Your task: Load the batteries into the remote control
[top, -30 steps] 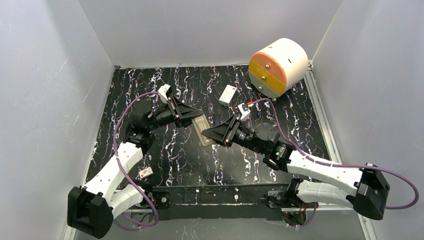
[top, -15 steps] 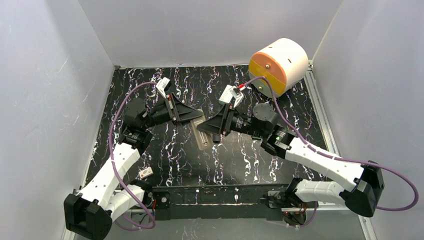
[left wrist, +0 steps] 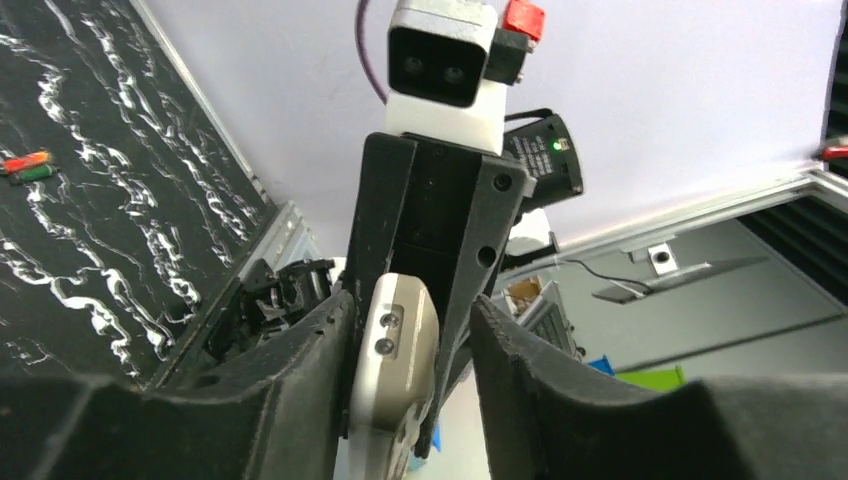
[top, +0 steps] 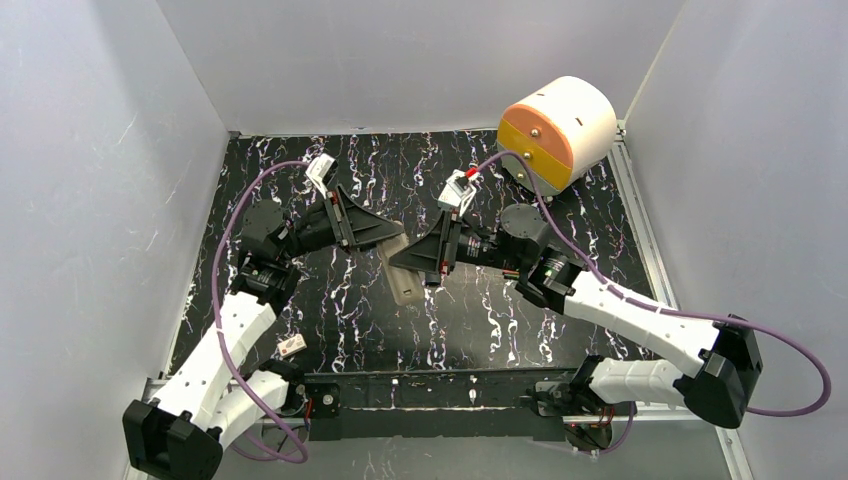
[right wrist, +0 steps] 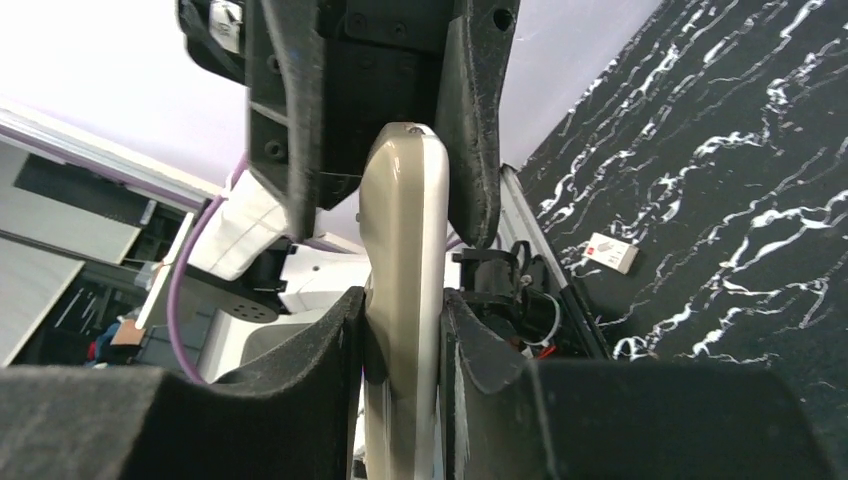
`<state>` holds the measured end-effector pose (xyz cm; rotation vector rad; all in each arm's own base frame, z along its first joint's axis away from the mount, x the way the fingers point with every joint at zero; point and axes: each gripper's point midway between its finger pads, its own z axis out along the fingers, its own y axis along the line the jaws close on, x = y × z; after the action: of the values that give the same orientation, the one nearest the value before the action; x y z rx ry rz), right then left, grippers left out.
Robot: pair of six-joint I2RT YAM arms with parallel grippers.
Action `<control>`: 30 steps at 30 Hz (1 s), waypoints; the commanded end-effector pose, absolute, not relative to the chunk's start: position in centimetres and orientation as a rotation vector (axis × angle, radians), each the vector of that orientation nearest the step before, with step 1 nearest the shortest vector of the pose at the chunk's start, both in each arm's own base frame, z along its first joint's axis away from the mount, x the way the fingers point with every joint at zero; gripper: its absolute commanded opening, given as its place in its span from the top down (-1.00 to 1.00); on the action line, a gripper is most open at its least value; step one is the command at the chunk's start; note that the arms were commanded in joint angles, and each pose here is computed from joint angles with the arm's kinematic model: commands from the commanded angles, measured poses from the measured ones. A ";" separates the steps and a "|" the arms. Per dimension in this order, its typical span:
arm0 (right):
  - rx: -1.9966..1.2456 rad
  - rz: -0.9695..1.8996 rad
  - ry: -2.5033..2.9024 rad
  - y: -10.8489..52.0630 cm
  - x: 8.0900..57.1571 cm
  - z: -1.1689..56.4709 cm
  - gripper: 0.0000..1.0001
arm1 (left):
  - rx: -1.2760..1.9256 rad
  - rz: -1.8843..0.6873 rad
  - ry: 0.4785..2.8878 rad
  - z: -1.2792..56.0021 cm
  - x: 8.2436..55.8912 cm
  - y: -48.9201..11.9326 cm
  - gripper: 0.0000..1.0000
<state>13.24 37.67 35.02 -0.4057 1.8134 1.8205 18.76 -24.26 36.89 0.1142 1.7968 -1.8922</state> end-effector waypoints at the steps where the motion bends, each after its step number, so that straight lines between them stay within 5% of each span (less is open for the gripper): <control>1: -0.395 1.709 1.834 38.2 14.9 34.8 0.83 | -0.008 -1.800 1.826 35.9 19.9 -23.8 -0.29; 4: -0.368 1.549 1.923 38.2 17.0 33.1 0.86 | -0.125 -1.528 1.970 32.3 21.3 -22.1 -0.79; 7: -0.366 1.348 2.052 37.5 19.2 30.2 0.86 | -0.235 -1.054 2.153 28.1 21.8 -17.4 -0.97; 13: -0.425 0.843 2.186 35.8 25.8 25.3 0.86 | -0.399 -0.478 2.213 24.5 20.0 -8.6 -0.97; 21: -0.453 0.152 2.222 36.6 35.5 16.8 0.90 | -0.401 -0.429 2.208 23.6 18.0 -7.2 -0.97; 30: -0.626 -0.328 2.135 41.9 39.1 11.2 0.92 | -0.568 -0.235 2.193 22.0 17.2 -3.6 -0.97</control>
<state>38.16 43.19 8.95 -0.5812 2.2405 -0.0640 17.90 -5.98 22.70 -0.5048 2.2071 -0.3679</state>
